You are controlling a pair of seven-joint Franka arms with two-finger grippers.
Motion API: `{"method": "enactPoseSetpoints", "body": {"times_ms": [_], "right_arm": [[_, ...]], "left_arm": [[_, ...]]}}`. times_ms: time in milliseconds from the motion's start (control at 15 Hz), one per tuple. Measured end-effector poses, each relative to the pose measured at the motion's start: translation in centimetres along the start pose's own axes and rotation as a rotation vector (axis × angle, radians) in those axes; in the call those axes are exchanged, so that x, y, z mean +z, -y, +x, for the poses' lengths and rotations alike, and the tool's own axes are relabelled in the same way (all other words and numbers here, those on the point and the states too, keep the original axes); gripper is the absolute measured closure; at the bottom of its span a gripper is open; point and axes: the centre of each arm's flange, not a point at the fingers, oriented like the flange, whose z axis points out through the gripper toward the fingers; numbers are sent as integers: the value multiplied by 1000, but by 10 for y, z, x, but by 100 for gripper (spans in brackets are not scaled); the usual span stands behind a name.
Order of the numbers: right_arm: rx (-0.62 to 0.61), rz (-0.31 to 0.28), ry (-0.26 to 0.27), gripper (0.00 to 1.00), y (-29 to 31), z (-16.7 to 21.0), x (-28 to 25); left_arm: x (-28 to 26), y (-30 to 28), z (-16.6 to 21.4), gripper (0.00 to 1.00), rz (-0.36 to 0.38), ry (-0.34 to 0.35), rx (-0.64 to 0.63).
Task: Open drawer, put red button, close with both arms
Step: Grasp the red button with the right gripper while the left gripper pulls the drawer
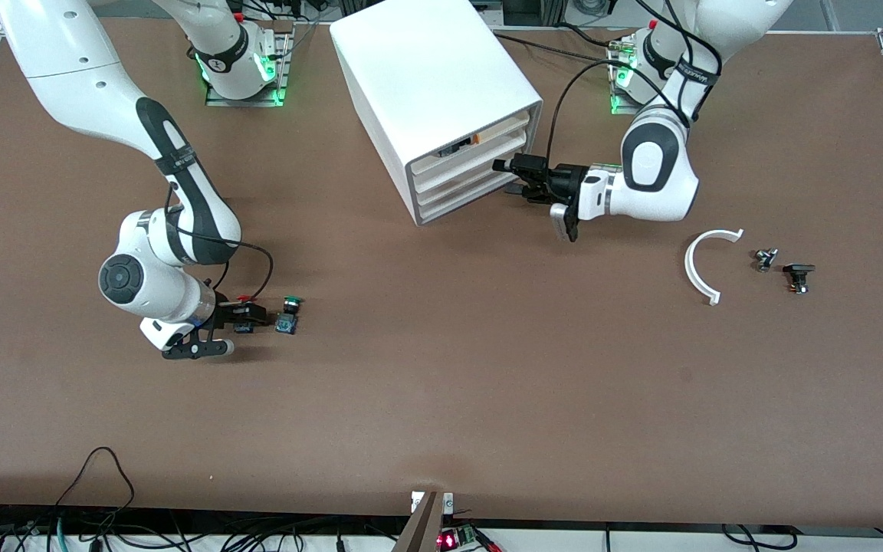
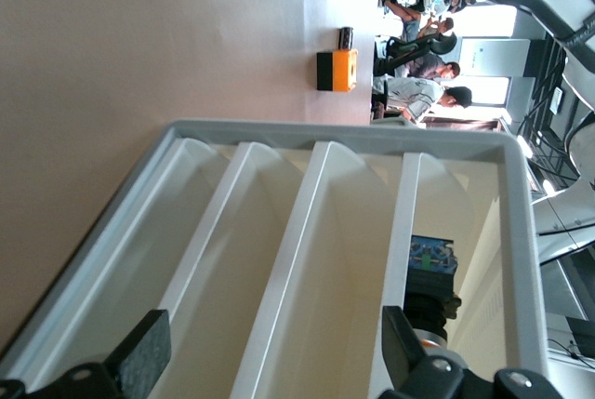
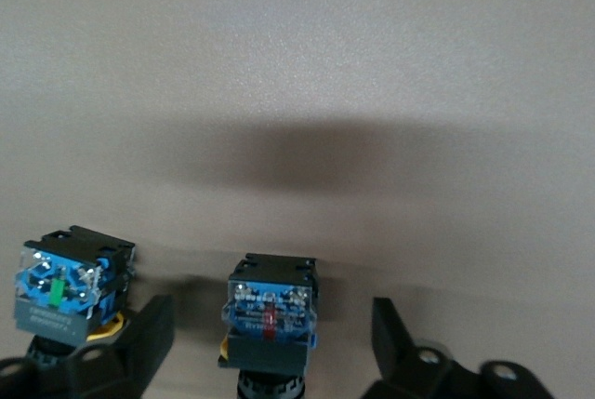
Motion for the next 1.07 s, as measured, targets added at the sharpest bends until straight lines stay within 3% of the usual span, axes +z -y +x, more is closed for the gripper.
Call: {"method": "enactPoseSetpoints", "body": {"times_ms": [133,333,467,533,733,933,1067], "right_arm": [[-1,0,-2,35,0,0,-1],[-1,0,-4,59,0,1,-2],[-1,0,-4,59,0,1,-2],[0,0,-5,59,0,1,-2],[-1,0,-13,59,0,6,-11],[20,2,21,59,3,17,-35],[51,3,55,59,8,24,-58]], "left_arm": [[8,4,-4,2,-6,15,6],[18,8,-10,20,-11,36,1],[27,12,-14,21,-18,54,-8],[31,13,-15,26,-23,60,-13],[41,13,-18,57,-39,67,-21],[43,15,-19,82,-39,69,-1],[43,15,-19,82,-45,65,10]]}}
